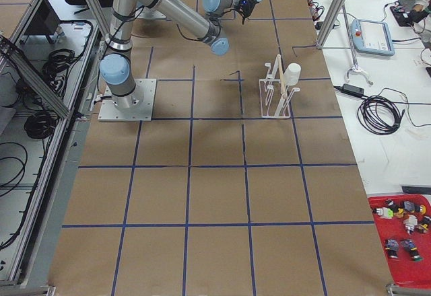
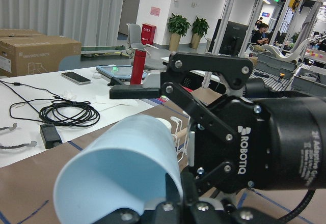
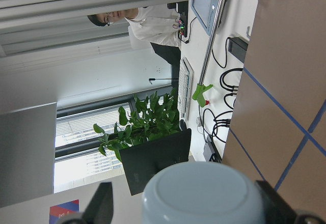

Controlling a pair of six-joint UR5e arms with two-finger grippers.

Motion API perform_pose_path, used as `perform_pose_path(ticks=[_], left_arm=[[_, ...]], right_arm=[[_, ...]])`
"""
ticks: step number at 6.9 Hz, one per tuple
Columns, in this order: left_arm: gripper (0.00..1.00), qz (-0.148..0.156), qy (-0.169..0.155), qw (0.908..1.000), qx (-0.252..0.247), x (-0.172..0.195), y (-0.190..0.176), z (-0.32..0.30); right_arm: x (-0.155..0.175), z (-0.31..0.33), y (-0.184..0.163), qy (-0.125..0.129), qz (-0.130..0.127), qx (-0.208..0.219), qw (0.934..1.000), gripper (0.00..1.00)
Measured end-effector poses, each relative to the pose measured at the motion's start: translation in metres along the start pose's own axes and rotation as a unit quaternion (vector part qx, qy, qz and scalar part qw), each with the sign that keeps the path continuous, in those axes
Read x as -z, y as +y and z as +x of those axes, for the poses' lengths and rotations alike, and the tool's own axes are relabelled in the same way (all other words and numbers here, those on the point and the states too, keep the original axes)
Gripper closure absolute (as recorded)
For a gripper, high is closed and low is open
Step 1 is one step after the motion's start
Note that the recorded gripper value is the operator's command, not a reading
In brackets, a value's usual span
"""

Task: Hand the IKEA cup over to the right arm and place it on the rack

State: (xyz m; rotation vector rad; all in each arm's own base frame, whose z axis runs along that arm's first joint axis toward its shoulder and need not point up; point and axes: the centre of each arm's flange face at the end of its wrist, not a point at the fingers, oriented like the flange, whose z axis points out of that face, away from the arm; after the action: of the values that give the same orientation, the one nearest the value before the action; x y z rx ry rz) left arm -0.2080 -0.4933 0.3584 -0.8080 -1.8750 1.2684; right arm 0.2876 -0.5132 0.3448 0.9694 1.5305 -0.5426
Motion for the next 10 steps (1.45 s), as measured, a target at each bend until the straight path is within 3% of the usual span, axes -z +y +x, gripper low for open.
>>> perform_pose_path(ticks=[3,4,5,8,9,10], left_arm=[[0.83,0.0,-0.001,1.0,0.006,0.0003,-0.0006,0.0003],[0.73,0.0,-0.001,1.0,0.007,0.0005,-0.0008,0.0004],[0.5,0.0,-0.001,1.0,0.007,0.0005,-0.001,0.0004],[0.1,0.001,-0.013,0.9999,0.006,0.0012,-0.0041,-0.0023],[0.02,0.001,-0.016,0.9998,0.011,0.0011,-0.0056,-0.0035],[0.01,0.003,-0.018,0.9997,0.018,0.002,-0.0079,-0.004]], right_arm=[[-0.0009,0.001,0.0002,0.001,-0.002,0.002,1.0,0.32],[-0.001,0.0012,0.0003,0.001,-0.002,0.004,1.0,0.38],[-0.0009,0.001,0.0004,0.001,-0.002,0.006,1.0,0.42],[-0.0003,0.0001,0.0008,0.001,-0.004,0.008,1.0,0.46],[-0.0003,0.0001,0.0008,0.0,-0.004,0.008,1.0,0.47],[-0.0004,0.0003,0.0008,0.001,-0.004,0.008,1.0,0.48]])
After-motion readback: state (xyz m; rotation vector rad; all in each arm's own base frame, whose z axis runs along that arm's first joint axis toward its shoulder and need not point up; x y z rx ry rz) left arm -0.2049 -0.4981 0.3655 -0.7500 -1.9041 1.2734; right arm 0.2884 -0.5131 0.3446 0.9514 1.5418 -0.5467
